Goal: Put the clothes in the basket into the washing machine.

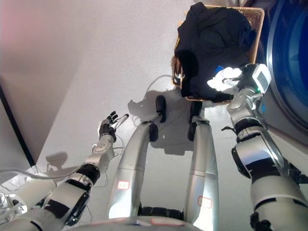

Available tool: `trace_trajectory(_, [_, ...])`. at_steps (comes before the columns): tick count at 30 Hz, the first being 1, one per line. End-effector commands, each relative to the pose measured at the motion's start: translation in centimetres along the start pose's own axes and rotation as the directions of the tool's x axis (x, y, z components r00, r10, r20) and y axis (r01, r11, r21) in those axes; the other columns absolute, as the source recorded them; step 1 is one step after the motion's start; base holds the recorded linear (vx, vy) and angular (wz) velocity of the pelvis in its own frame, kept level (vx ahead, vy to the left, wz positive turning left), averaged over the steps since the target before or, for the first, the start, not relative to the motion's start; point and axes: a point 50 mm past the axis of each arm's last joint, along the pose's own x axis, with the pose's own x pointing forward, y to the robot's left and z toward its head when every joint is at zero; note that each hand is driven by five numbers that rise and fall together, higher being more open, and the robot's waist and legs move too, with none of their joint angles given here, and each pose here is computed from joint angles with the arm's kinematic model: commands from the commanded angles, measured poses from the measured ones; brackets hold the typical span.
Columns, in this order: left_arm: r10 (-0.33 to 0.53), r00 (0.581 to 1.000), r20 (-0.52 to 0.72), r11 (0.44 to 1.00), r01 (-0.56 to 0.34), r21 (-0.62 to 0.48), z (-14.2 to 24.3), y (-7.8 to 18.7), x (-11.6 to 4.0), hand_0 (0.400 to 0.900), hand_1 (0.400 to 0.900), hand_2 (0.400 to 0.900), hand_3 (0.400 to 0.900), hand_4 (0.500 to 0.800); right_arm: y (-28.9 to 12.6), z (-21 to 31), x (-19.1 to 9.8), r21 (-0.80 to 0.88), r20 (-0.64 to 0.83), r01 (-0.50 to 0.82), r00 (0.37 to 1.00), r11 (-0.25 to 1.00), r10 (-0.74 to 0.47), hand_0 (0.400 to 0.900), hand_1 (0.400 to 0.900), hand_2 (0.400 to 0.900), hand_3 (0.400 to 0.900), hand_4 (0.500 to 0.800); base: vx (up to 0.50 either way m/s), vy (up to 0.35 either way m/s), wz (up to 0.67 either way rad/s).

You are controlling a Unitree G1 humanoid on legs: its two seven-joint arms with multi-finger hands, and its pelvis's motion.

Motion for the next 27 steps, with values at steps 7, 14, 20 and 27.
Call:
trace_trajectory(7, [0.220,0.957,-0.186,0.971,-0.233,-0.050,-5.1,5.0,-1.4,0.900,0.900,0.900,0.900,0.800,-2.9,0.8,-1.5,0.601,-0.010,0.152,0.983,0.785,-0.183,0.400,0.400,0.400,0.400,0.500,0.014,0.013,-0.15])
trace_trajectory(14, [0.245,0.936,-0.252,0.960,-0.271,-0.074,-6.2,5.7,-1.7,0.900,0.900,0.900,0.900,0.800,-5.4,-1.7,-1.4,0.916,-0.373,0.394,0.906,0.078,-0.198,0.400,0.400,0.400,0.400,0.500,0.031,-0.008,-0.04])
trace_trajectory(20, [0.198,0.937,-0.289,0.971,-0.228,-0.072,-7.0,5.4,-2.0,0.900,0.900,0.900,0.900,0.800,-7.2,1.1,1.9,0.891,-0.432,0.407,0.897,-0.201,-0.099,0.400,0.400,0.400,0.400,0.500,0.013,-0.011,0.01])
trace_trajectory(27, [0.158,0.943,-0.294,0.982,-0.182,-0.057,-7.5,4.9,-2.3,0.900,0.900,0.900,0.900,0.800,-12.6,2.0,4.4,0.863,-0.480,0.434,0.864,-0.259,-0.152,0.400,0.400,0.400,0.400,0.500,0.047,-0.030,0.02])
